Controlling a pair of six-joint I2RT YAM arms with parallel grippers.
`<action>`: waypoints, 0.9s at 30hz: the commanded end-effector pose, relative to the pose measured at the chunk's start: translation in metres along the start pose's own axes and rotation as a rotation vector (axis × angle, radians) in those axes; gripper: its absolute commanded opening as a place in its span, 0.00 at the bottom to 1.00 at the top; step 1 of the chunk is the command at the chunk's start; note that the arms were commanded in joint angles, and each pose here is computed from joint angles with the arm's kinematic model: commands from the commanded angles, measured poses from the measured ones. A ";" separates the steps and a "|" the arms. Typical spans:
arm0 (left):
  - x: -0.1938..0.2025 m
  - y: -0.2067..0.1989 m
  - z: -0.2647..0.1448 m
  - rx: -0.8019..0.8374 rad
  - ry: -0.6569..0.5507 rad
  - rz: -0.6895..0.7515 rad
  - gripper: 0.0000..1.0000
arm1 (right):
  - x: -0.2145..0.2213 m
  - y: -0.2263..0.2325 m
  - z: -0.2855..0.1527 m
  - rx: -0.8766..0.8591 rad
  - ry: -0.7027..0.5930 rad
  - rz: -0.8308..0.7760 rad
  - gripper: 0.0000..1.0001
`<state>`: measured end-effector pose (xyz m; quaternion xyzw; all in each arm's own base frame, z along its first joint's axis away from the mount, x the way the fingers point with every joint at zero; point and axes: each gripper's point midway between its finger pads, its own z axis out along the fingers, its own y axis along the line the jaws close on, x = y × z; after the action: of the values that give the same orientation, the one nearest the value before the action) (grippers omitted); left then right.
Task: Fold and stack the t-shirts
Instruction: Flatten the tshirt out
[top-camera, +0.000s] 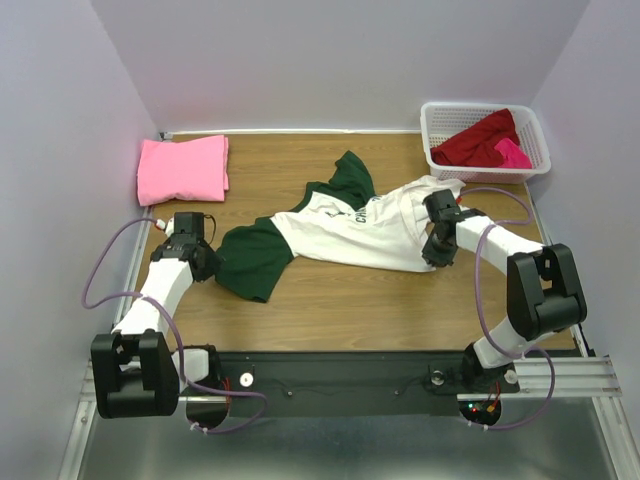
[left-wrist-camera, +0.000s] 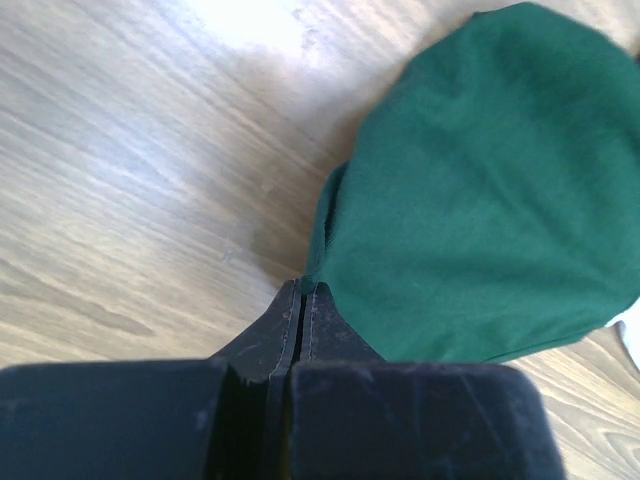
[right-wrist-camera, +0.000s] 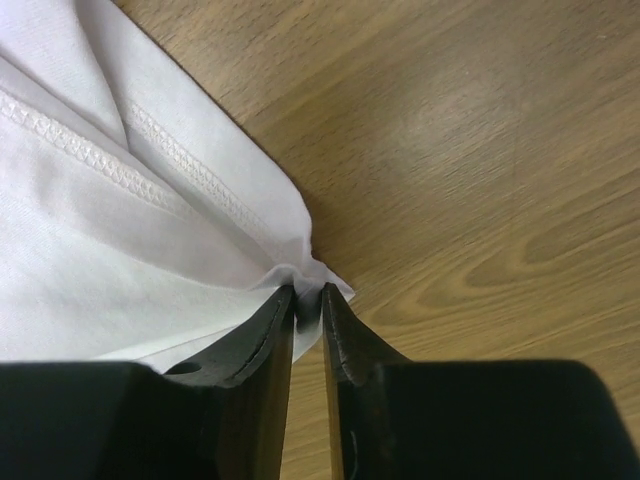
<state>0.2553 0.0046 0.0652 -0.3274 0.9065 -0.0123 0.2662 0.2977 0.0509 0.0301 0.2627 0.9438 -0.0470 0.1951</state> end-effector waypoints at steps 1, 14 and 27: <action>-0.006 -0.009 -0.005 0.050 -0.021 -0.008 0.00 | -0.015 0.003 -0.007 -0.013 -0.041 0.035 0.25; -0.003 -0.012 -0.003 0.074 -0.006 -0.003 0.00 | -0.024 0.016 -0.020 -0.079 -0.056 0.045 0.28; -0.003 -0.015 -0.004 0.087 -0.009 -0.005 0.00 | -0.027 0.013 -0.027 -0.077 -0.073 0.038 0.01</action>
<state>0.2625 -0.0067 0.0690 -0.3189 0.9067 -0.0471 0.2719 0.3010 0.0563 0.0399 0.2658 0.9422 -0.0246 0.2024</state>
